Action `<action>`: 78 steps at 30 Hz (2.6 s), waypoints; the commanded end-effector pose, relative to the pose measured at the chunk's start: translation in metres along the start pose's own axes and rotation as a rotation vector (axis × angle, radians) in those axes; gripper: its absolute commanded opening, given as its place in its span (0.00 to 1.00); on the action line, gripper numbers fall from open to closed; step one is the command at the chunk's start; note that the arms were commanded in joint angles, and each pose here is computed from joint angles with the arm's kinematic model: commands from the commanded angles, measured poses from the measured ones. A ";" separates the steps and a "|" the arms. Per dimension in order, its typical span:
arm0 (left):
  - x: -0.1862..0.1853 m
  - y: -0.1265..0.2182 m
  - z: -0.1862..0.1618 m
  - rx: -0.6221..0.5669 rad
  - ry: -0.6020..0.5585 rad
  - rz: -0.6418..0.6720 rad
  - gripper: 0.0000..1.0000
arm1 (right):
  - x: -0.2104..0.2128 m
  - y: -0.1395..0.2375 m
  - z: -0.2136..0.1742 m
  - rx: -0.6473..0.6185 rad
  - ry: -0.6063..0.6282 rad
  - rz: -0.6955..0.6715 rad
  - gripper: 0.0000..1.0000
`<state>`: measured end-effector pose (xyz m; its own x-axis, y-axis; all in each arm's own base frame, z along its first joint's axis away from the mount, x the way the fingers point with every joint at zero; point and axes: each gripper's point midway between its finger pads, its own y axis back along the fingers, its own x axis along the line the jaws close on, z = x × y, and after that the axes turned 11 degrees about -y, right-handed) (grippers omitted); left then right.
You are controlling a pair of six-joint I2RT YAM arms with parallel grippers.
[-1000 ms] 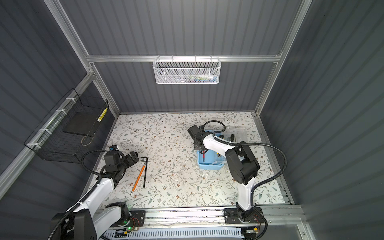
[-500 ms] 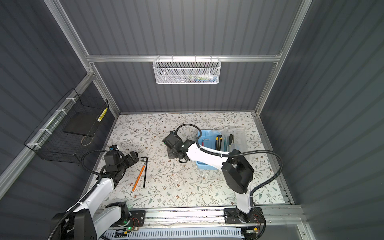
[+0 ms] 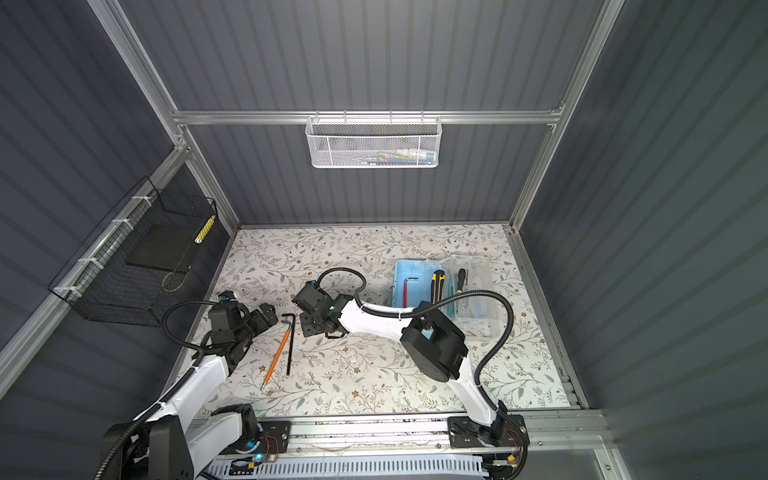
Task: Pack the tool kit
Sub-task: 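Move the right gripper over the black hex key beside the orange one, then lower the right gripper and close it on the black hex key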
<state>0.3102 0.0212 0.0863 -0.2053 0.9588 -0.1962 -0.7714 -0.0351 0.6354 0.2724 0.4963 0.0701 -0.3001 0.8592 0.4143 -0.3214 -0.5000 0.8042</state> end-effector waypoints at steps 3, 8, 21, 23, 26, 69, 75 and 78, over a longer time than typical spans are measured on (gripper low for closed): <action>0.000 0.003 0.030 0.089 -0.023 0.054 0.99 | 0.018 -0.023 -0.015 0.049 0.054 0.001 0.53; -0.004 0.004 0.044 0.156 -0.026 0.038 0.99 | 0.028 -0.036 -0.022 0.072 0.123 -0.004 0.54; 0.000 0.011 0.035 0.160 0.031 -0.020 0.99 | 0.031 -0.054 -0.032 0.090 0.173 -0.046 0.56; -0.001 0.014 0.034 0.158 0.032 -0.026 0.99 | 0.032 -0.055 -0.032 0.091 0.177 -0.045 0.57; -0.002 0.016 0.032 0.162 0.035 -0.032 0.99 | 0.032 -0.058 -0.034 0.094 0.203 -0.068 0.57; 0.015 0.017 0.029 0.169 0.027 0.030 0.99 | -0.009 -0.078 -0.047 0.180 0.287 -0.206 0.43; 0.015 0.018 0.029 0.168 0.025 0.034 0.99 | -0.016 -0.077 -0.047 0.174 0.304 -0.244 0.34; 0.015 0.019 0.029 0.165 0.025 0.034 0.99 | -0.026 -0.071 -0.042 0.156 0.357 -0.305 0.33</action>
<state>0.3135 0.0312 0.1144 -0.1995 0.9572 -0.2095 -0.6519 0.0300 0.7577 0.2725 0.5362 0.0203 -0.4989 0.8542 0.1465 -0.3271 -0.3422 0.8809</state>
